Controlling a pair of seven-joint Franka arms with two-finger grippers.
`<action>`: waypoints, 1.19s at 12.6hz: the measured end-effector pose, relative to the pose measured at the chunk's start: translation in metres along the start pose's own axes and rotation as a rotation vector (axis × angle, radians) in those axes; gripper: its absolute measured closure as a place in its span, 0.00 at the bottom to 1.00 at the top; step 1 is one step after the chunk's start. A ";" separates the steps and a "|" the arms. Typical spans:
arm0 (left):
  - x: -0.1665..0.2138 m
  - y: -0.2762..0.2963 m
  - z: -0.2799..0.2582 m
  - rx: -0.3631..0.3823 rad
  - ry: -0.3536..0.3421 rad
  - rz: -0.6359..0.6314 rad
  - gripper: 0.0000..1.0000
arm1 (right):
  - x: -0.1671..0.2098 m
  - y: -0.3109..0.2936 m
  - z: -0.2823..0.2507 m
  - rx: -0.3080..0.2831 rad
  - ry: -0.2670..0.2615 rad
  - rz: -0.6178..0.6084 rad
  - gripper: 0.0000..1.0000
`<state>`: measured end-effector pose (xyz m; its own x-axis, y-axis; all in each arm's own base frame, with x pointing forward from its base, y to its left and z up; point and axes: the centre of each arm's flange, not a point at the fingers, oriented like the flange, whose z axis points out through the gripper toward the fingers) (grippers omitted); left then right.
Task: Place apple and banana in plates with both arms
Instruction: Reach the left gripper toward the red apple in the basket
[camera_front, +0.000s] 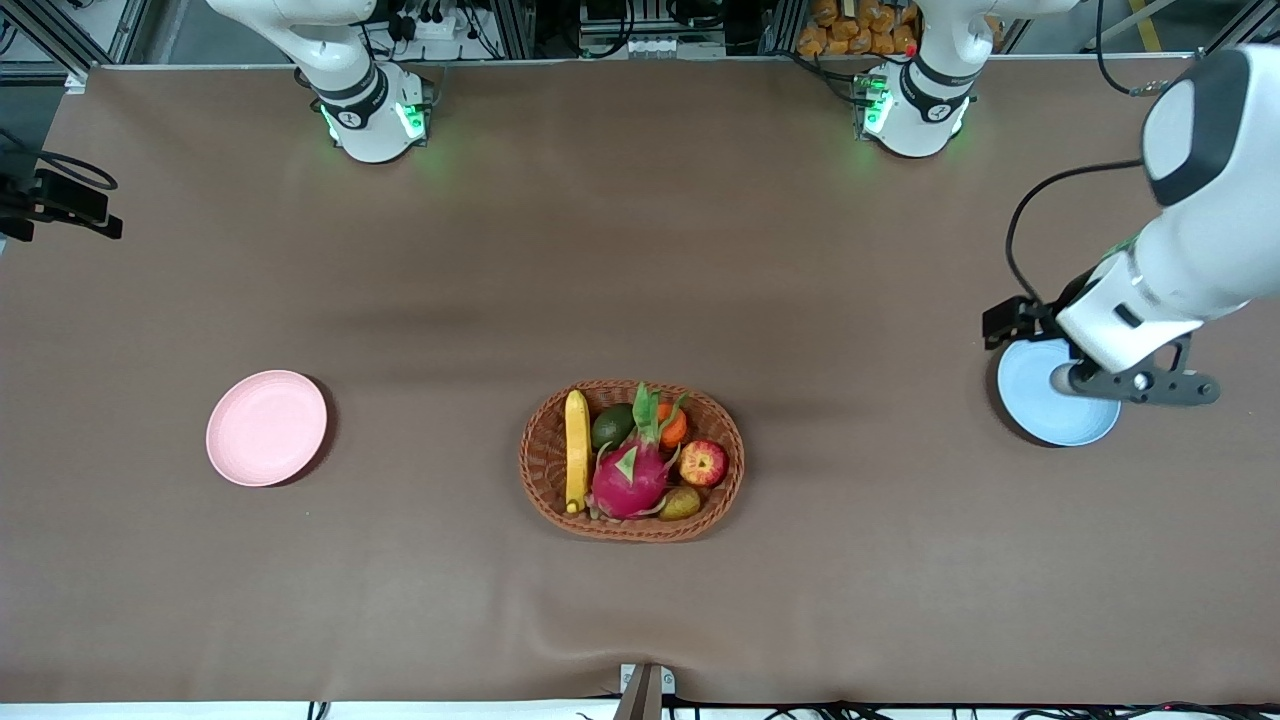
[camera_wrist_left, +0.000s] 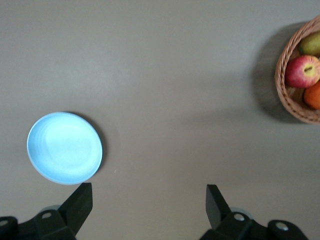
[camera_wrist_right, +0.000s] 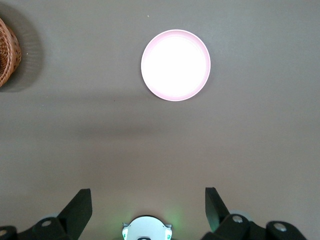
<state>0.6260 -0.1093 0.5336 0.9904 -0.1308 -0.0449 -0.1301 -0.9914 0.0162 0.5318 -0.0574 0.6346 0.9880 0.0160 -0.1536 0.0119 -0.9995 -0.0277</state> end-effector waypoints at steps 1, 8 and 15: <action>0.007 0.005 0.008 0.000 0.012 0.008 0.00 | 0.001 -0.001 0.003 0.008 -0.005 -0.001 0.00; 0.052 0.079 0.078 0.000 0.058 0.109 0.00 | 0.010 -0.003 0.026 0.029 -0.012 -0.007 0.00; 0.074 0.163 0.153 -0.017 0.148 0.147 0.00 | 0.019 -0.005 0.050 0.051 -0.023 -0.007 0.00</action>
<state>0.6710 -0.2822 0.3801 0.9570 -0.2698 0.1065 -0.2742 -0.9612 0.0286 0.5424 -0.0511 0.5820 0.9841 0.0243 -0.1758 0.0105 -0.9968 -0.0789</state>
